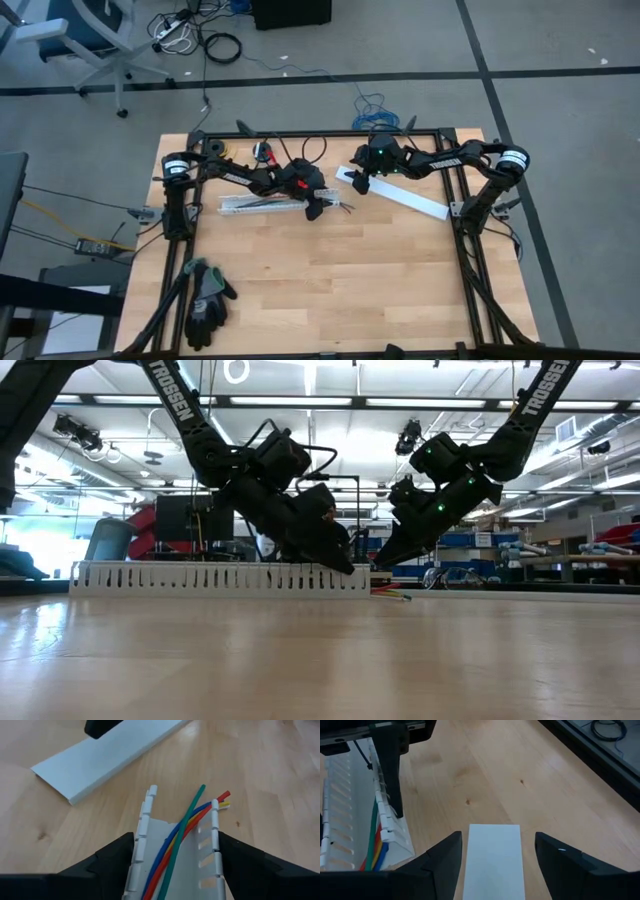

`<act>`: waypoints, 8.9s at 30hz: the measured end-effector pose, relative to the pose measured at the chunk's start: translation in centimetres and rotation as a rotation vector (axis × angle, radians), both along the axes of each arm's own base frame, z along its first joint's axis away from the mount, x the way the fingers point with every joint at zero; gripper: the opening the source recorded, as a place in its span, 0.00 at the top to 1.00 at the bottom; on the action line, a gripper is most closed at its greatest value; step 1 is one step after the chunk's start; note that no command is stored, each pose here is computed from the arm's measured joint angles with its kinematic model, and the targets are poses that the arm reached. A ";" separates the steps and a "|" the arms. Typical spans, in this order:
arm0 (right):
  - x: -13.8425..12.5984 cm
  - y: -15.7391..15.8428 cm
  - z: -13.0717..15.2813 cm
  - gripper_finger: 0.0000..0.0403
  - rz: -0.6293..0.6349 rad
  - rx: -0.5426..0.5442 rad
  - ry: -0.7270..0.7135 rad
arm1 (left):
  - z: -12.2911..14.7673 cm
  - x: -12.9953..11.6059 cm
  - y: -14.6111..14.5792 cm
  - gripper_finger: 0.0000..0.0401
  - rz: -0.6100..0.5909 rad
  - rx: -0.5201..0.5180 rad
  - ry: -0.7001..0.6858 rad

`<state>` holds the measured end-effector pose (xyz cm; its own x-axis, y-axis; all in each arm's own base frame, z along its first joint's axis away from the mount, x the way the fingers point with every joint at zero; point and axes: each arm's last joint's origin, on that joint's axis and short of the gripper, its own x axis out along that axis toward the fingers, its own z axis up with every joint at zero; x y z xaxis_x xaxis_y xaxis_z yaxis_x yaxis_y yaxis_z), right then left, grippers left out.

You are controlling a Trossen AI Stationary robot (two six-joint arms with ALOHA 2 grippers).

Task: Ziptie cables
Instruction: Close the cable duct

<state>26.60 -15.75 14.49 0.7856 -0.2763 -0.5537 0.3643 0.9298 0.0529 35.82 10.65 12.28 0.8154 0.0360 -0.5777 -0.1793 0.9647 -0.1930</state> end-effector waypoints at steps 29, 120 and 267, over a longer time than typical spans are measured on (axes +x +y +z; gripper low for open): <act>0.0 0.0 0.0 0.42 -0.030 0.046 -0.012 | 1.0 1.8 -1.8 0.30 -0.100 0.109 0.007; 1.6 -1.0 -2.5 0.27 0.019 0.200 0.257 | -0.1 2.3 -3.0 0.44 -0.130 0.159 0.028; 3.6 8.1 1.9 0.42 0.367 0.083 0.226 | 0.3 0.3 -1.7 0.44 -0.246 0.181 0.177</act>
<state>30.19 -7.66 16.43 0.6798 0.0509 -0.7317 0.0219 0.9957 0.0896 36.13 8.97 12.54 0.7002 -0.0341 -0.7131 0.0469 0.9989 -0.0017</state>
